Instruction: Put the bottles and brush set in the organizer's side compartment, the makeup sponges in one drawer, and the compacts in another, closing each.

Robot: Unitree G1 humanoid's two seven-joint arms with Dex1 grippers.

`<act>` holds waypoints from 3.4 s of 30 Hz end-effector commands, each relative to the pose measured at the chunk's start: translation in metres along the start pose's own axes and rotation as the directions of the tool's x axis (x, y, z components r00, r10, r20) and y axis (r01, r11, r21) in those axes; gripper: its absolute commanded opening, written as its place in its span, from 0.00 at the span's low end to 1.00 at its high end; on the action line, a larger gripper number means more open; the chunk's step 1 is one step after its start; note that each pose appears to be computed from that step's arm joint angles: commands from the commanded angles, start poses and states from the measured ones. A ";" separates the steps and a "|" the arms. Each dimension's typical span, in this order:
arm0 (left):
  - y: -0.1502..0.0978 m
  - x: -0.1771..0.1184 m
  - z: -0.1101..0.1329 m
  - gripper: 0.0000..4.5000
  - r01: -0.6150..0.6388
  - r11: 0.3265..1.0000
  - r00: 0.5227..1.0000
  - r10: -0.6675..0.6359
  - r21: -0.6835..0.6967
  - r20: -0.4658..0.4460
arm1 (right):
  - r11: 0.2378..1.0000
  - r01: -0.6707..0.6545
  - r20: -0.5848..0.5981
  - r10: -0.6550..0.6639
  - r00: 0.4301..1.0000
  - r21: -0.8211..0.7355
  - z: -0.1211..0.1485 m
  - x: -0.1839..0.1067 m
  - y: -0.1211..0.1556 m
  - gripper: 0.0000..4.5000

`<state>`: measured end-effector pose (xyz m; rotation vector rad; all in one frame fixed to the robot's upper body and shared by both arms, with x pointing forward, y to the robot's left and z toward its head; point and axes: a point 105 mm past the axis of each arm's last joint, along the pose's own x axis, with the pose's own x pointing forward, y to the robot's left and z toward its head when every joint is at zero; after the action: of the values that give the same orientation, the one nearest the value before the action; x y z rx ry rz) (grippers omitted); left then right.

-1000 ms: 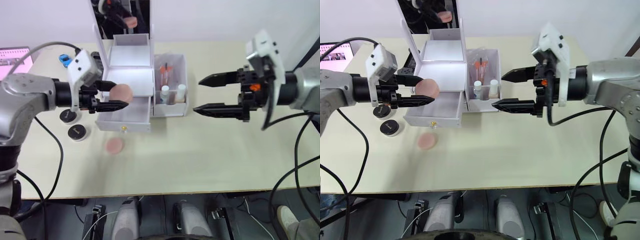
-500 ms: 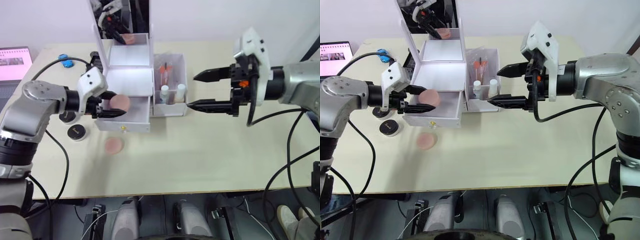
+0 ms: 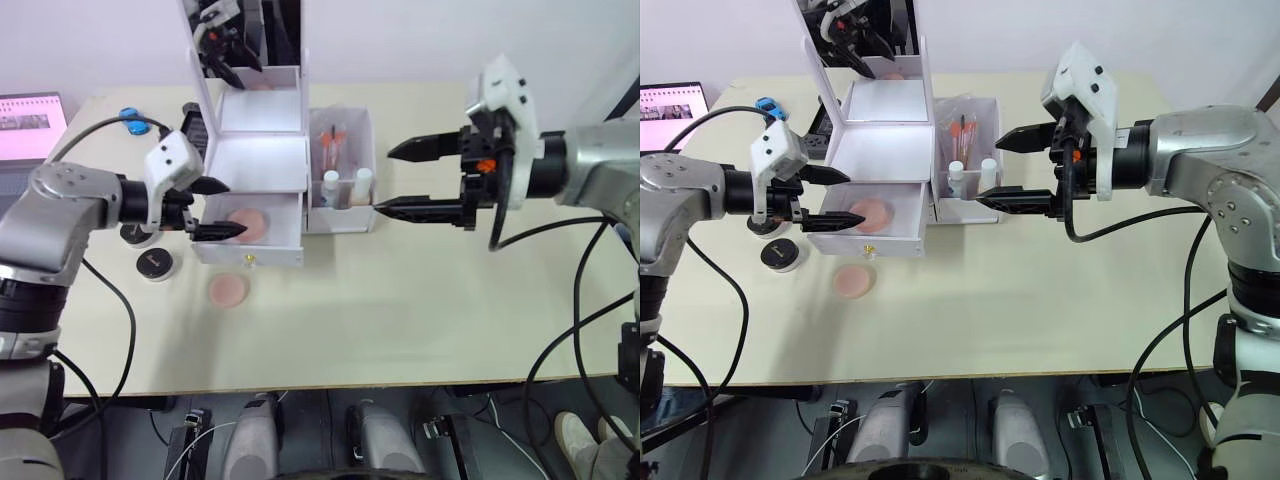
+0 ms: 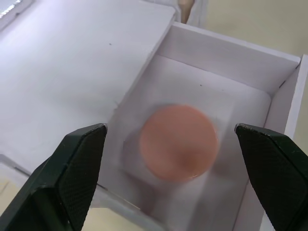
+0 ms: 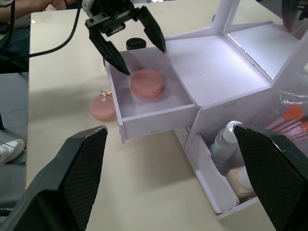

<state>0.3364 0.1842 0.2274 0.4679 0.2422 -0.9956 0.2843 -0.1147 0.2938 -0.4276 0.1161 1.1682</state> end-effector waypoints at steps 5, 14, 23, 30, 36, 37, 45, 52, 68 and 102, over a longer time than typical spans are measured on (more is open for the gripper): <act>0.015 -0.033 0.022 0.99 -0.070 0.997 0.986 0.074 -0.036 0.149 | 0.973 0.221 0.027 -0.220 0.975 -0.066 -0.015 -0.045 -0.029 1.00; 0.076 -0.104 -0.047 0.99 -0.412 0.904 0.906 0.420 -0.116 0.049 | 0.857 0.515 -0.109 -0.509 0.854 0.036 -0.095 -0.124 -0.059 1.00; 0.082 -0.161 -0.124 0.99 -0.609 0.773 0.792 0.604 -0.176 -0.087 | 0.718 0.690 -0.145 -0.675 0.723 0.096 -0.149 -0.164 -0.055 1.00; 0.074 -0.178 -0.144 0.99 -0.641 0.740 0.766 0.632 -0.202 -0.118 | 0.695 0.712 -0.160 -0.695 0.701 0.101 -0.162 -0.167 -0.049 1.00; 0.071 -0.171 -0.135 0.99 -0.614 0.763 0.786 0.615 -0.201 -0.062 | 0.736 0.657 -0.103 -0.650 0.753 0.162 -0.147 -0.154 -0.049 1.00; 0.067 -0.167 -0.132 0.99 -0.591 0.786 0.803 0.595 -0.180 -0.038 | 0.754 0.624 -0.070 -0.625 0.778 0.207 -0.140 -0.147 -0.047 1.00; 0.013 -0.136 -0.120 0.99 -0.466 0.872 0.878 0.477 -0.149 0.041 | 0.945 0.258 0.006 -0.264 0.964 0.203 -0.083 -0.078 -0.014 1.00; -0.054 -0.114 -0.138 0.99 -0.397 0.893 0.915 0.402 -0.214 -0.019 | 0.993 0.076 -0.006 -0.076 0.997 0.085 -0.036 -0.041 -0.008 1.00; -0.114 -0.023 -0.132 0.99 -0.397 0.863 0.909 0.417 -0.312 -0.003 | 0.984 -0.177 -0.015 0.178 0.984 0.027 -0.008 -0.011 0.029 1.00; -0.084 0.009 -0.129 0.60 -0.512 0.796 0.857 0.496 -0.323 -0.139 | 0.993 -0.116 -0.039 0.116 0.993 -0.004 -0.019 -0.016 0.027 1.00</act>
<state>0.2723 0.1844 0.0762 0.1813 0.3368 -0.4259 0.2598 -0.1277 0.2650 -0.4266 0.2122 1.2724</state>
